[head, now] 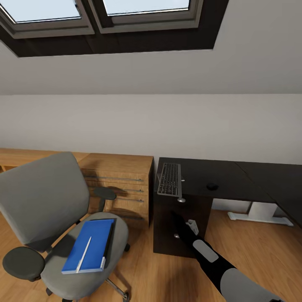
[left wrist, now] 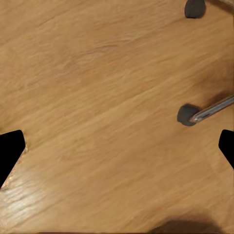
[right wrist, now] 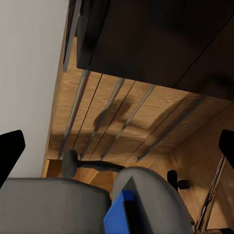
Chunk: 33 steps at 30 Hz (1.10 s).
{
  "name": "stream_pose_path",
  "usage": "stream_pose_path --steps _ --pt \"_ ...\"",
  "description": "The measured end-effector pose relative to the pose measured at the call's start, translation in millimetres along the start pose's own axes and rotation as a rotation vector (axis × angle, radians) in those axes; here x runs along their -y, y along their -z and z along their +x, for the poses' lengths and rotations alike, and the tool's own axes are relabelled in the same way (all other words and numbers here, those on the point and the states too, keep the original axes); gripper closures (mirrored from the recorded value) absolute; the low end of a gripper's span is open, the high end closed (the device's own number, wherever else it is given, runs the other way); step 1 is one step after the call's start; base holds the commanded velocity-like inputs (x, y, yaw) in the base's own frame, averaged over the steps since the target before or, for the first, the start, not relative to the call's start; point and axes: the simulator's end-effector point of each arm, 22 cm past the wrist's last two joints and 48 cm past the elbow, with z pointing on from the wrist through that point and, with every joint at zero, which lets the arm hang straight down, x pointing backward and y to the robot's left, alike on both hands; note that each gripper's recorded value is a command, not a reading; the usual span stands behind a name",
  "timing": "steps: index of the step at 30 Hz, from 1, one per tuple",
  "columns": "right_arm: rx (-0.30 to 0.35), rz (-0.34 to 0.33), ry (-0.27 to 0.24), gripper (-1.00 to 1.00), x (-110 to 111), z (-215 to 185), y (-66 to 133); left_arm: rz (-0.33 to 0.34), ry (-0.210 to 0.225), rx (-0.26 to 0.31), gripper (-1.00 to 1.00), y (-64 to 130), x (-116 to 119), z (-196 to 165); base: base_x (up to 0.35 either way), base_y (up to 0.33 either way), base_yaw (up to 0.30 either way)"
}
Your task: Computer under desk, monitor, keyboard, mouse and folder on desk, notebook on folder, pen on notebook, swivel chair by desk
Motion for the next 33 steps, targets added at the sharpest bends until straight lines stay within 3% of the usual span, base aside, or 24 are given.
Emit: stream_pose_path --steps 7,9,13,23,33 --pt "0.0 0.0 0.001 -1.0 0 0 0.0 -0.041 -0.139 0.004 -1.0 5.1 -27 15 0.0 0.0 0.0" --pt "0.0 0.0 0.001 -1.0 0 0 0.0 -0.04 -0.211 0.029 -1.0 7.9 -30 19 0.0 0.0 0.0" --pt "0.0 0.0 0.002 -1.0 0 0 0.1 -0.026 -0.28 0.077 -1.0 12.0 -27 22 0.0 0.0 0.0" --pt "0.0 0.0 0.002 -1.0 0 0 0.1 0.002 -0.323 0.117 -1.0 16.6 -15 31 0.0 0.0 0.0" --pt "0.001 0.0 0.001 -1.0 0 0 0.1 0.011 -0.336 0.089 -1.0 23.7 -20 56 0.0 0.0 0.0"
